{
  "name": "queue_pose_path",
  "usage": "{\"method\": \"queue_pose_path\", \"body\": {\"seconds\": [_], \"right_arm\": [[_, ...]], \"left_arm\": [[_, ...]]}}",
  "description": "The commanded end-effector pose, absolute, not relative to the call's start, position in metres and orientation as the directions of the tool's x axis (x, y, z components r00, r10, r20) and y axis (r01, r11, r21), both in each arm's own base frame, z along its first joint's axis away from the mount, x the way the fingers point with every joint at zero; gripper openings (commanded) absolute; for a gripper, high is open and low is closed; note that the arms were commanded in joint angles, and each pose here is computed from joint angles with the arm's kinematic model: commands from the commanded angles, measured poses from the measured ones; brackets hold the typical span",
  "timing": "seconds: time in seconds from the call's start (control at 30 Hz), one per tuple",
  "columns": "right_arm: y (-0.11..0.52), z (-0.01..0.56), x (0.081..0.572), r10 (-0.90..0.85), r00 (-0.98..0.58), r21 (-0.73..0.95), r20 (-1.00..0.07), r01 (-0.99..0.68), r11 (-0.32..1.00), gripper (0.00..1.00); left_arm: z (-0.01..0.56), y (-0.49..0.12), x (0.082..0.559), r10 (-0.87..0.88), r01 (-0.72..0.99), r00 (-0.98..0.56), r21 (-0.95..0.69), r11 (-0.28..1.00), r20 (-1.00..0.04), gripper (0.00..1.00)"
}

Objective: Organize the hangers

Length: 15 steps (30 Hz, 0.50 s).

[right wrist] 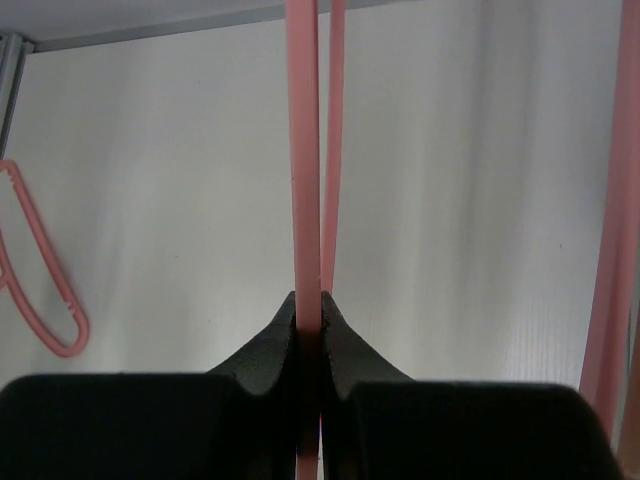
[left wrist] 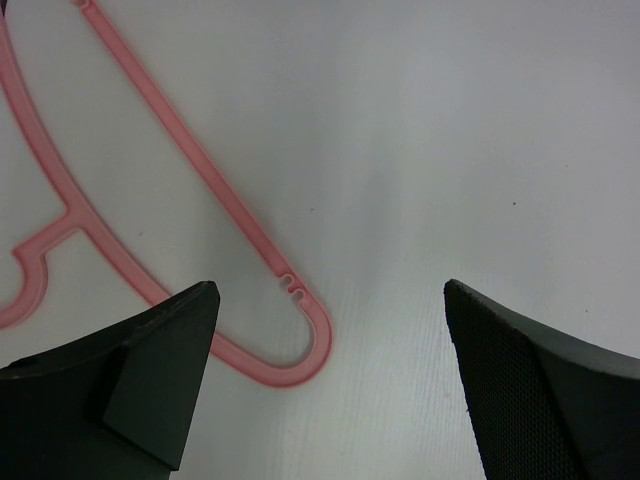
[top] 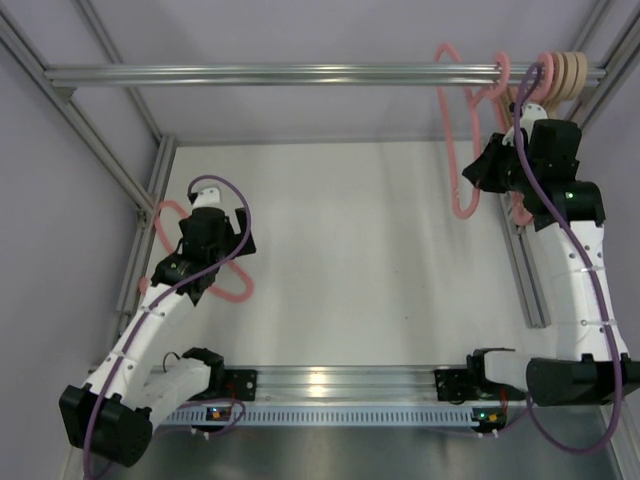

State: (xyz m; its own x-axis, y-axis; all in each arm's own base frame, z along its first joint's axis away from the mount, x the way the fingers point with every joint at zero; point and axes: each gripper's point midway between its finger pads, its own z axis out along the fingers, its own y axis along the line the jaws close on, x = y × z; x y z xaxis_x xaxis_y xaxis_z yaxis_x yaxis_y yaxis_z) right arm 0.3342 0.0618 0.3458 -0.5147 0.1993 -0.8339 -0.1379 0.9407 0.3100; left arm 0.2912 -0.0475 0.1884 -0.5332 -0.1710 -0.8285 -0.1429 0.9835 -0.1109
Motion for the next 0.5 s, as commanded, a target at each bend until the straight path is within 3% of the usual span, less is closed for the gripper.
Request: {"method": "queue_pose_path", "body": {"seconds": [0.0,0.47], "right_arm": [[0.059,0.340,0.341,0.218,-0.538,0.328,-0.814,-0.117,0.937,0.00],[0.024,0.343,0.340,0.293,-0.499,0.322,-0.816,0.028,0.946,0.00]], "left_arm": [[0.185,-0.044,0.289,-0.165,-0.148,-0.537,-0.100,0.984,-0.827,0.98],[0.183,-0.045,0.289,-0.170,-0.145,-0.542,-0.108,0.983,-0.823,0.98]]}}
